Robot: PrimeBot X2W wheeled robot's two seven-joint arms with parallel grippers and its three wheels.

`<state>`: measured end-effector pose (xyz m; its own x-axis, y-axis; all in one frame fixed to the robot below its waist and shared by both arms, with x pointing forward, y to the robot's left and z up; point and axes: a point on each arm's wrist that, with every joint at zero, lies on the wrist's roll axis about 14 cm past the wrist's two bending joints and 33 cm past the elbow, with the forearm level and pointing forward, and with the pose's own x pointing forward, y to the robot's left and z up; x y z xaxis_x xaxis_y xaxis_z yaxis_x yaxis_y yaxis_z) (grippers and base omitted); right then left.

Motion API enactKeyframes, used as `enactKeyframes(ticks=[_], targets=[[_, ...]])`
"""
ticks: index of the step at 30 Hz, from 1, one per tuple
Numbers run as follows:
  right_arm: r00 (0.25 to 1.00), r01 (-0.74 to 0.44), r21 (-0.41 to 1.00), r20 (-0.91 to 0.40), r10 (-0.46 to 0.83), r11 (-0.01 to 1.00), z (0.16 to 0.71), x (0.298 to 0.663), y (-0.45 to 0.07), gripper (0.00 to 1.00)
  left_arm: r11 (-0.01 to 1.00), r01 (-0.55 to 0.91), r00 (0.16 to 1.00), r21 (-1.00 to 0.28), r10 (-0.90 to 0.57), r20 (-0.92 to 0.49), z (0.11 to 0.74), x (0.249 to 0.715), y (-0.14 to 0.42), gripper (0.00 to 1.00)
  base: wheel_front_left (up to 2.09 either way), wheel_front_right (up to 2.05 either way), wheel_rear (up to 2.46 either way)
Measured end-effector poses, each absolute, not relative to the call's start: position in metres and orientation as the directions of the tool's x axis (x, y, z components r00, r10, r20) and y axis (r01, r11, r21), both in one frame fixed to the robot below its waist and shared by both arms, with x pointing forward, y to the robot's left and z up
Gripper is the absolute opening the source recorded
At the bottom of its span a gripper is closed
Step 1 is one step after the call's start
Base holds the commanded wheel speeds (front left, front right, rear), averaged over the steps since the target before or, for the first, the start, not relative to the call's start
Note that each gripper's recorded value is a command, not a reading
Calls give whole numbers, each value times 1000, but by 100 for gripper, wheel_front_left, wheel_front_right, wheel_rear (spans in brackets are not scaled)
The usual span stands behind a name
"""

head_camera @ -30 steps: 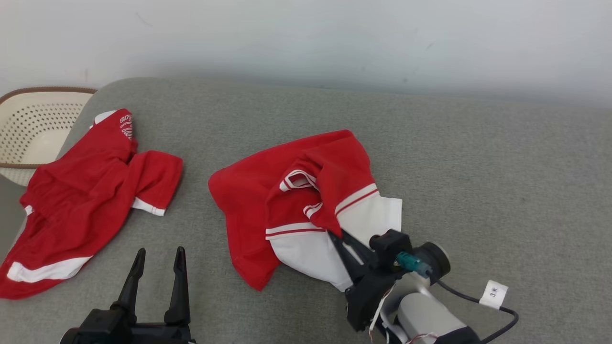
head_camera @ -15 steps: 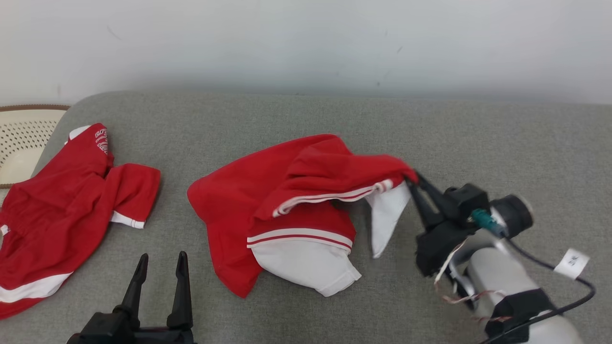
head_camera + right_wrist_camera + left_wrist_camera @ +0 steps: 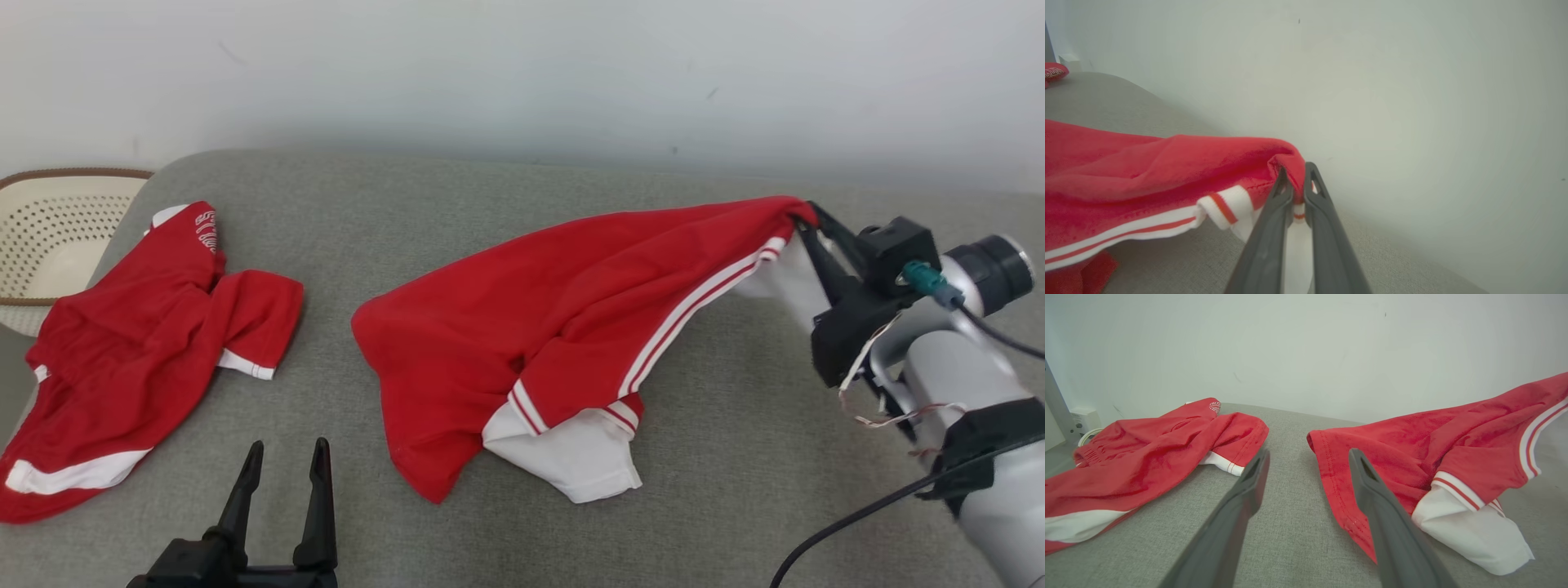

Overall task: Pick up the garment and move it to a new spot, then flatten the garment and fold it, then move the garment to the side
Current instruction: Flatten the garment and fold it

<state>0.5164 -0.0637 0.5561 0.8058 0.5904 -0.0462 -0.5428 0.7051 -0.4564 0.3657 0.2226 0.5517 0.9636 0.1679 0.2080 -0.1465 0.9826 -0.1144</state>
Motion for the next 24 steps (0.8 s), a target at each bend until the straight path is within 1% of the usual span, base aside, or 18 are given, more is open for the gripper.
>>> enactKeyframes(ticks=[8, 13, 14, 15, 16, 24], targets=[[843, -498, -522, -104, 528, 693, 562, 548, -95, 0, 979, -170, 962, -110, 189, 198, 549, 360, 231, 100, 0, 0, 0], [864, -476, -538, -139, 484, 695, 561, 562, -109, 0, 978, -180, 962, -107, 198, 189, 546, 359, 234, 100, 0, 0, 0], [866, -474, -541, -147, 477, 694, 560, 563, -111, 47, 978, -180, 962, -106, 198, 188, 545, 359, 234, 100, 0, 0, 0], [871, -470, -537, -152, 467, 701, 558, 565, -114, 85, 978, -181, 962, -106, 198, 186, 545, 359, 234, 100, 0, 0, 0], [876, -464, -531, -161, 454, 708, 557, 567, -117, 100, 978, -181, 963, -106, 198, 185, 544, 359, 234, 100, 0, 0, 0], [883, -460, -493, -163, 440, 739, 553, 566, -118, 100, 979, -173, 964, -108, 191, 184, 544, 363, 230, 100, 0, 0, 0]])
